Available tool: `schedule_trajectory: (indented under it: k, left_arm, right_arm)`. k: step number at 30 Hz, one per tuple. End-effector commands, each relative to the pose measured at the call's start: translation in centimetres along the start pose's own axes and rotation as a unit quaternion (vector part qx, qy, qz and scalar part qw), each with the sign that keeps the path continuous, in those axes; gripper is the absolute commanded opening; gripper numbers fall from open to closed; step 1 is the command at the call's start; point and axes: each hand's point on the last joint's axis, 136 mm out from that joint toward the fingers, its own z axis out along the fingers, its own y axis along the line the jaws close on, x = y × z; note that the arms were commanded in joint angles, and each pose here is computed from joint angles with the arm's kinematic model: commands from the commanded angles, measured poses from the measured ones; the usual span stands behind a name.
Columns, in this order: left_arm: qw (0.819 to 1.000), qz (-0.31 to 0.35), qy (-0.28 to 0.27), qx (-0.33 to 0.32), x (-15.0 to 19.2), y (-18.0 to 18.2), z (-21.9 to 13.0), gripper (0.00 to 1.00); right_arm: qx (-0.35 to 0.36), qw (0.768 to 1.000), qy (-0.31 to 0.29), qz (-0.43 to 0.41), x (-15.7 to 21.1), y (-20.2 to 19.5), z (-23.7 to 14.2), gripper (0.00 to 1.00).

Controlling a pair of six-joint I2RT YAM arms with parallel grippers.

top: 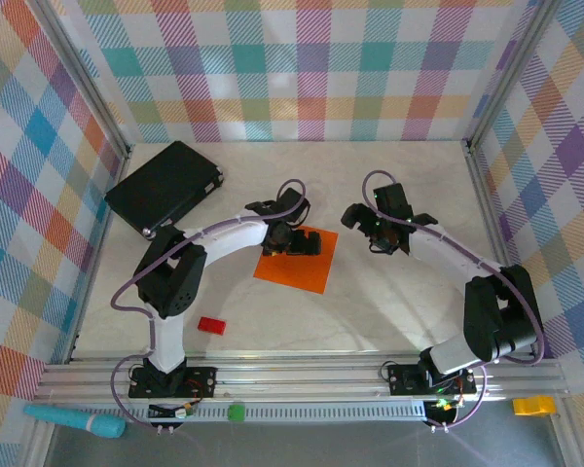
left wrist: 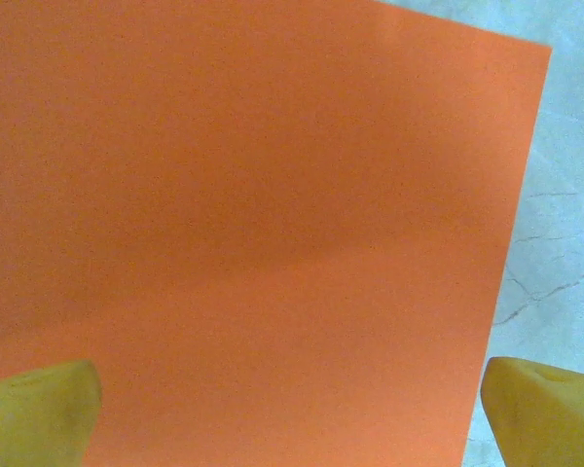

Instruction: Fold a paper plane with a square sheet of paper (pick it up from the middle)

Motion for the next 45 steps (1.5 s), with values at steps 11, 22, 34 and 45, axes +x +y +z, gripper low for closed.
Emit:
schedule_trajectory:
  k: [11, 22, 34, 45]
  left_arm:
    - [0.986, 0.112, 0.074, -0.093, 0.4, -0.3, 2.3, 0.92]
    - [0.981, 0.116, 0.091, -0.123, 1.2, 0.5, 3.6, 0.88]
    - [0.977, 0.105, 0.111, -0.15, 2.6, 2.3, 5.3, 0.86]
    - [0.975, 0.105, 0.111, -0.164, 3.2, 3.3, 5.2, 0.83]
  right_arm:
    - [0.018, 1.0, 0.005, 0.019, 0.4, -2.3, 0.2, 0.99]
    - [0.027, 0.999, 0.012, 0.033, 0.5, -2.9, 0.7, 0.99]
    - [0.041, 0.998, 0.024, 0.044, 1.0, -3.6, 1.3, 0.99]
    - [0.044, 0.998, 0.025, 0.046, 1.1, -3.7, 1.3, 0.99]
